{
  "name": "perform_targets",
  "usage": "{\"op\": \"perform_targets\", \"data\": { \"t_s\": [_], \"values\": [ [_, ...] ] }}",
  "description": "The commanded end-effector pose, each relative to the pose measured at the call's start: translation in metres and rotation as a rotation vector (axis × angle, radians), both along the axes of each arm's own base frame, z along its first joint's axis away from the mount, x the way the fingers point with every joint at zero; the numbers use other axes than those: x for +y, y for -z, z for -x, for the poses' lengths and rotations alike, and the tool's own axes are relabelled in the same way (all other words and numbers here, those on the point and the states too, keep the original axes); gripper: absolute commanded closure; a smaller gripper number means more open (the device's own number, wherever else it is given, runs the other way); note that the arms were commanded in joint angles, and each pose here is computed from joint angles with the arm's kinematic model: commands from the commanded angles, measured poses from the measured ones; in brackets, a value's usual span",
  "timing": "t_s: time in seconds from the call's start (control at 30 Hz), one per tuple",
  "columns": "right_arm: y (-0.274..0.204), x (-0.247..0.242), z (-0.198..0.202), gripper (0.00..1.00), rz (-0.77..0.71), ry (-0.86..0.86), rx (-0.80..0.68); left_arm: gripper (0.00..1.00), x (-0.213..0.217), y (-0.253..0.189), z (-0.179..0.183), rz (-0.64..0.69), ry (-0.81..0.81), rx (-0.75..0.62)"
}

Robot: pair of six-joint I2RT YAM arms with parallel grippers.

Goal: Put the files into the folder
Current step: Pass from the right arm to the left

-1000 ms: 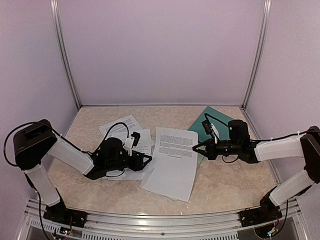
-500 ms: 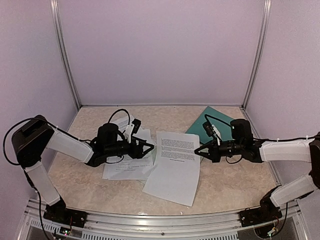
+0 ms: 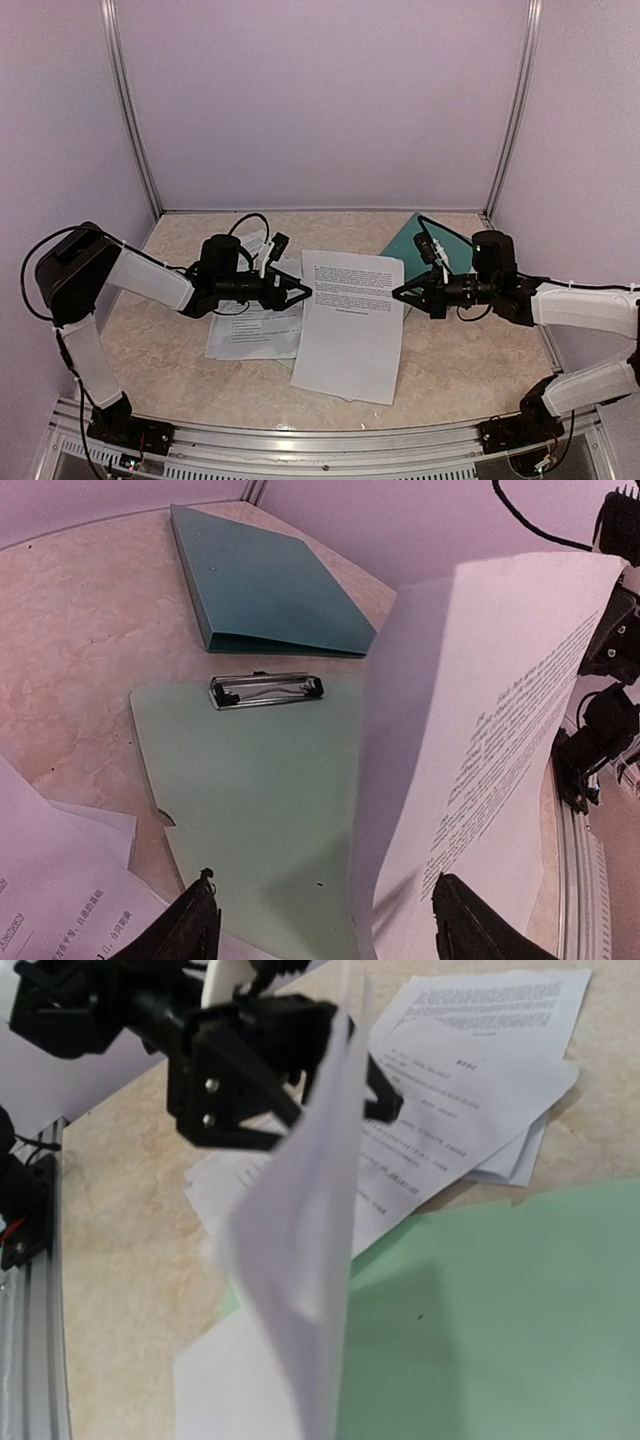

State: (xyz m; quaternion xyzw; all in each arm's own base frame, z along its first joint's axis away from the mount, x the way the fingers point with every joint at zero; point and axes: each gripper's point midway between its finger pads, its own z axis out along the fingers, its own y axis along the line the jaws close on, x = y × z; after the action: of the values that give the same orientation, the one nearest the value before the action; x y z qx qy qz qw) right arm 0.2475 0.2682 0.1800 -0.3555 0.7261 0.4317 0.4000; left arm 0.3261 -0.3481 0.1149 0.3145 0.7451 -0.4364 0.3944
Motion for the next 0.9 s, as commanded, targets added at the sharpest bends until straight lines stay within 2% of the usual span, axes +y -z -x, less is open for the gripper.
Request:
{"op": "perform_targets", "data": {
  "t_s": [0.0, 0.2, 0.4, 0.87],
  "values": [
    [-0.015, -0.004, -0.010, 1.00, -0.008, 0.045, -0.013, 0.27, -0.011, 0.002, 0.011, 0.034, 0.109, 0.056],
    [-0.022, -0.009, -0.018, 1.00, -0.028, 0.079, -0.004, 0.25, -0.024, 0.010, 0.019, 0.039, 0.149, 0.079],
    [-0.026, -0.011, -0.022, 1.00, -0.040, 0.098, -0.003, 0.30, -0.037, 0.014, 0.027, 0.051, 0.182, 0.085],
    [-0.023, -0.021, -0.028, 1.00, -0.037, 0.151, 0.010, 0.66, -0.052, 0.021, 0.032, 0.054, 0.198, 0.097]
  ]
}}
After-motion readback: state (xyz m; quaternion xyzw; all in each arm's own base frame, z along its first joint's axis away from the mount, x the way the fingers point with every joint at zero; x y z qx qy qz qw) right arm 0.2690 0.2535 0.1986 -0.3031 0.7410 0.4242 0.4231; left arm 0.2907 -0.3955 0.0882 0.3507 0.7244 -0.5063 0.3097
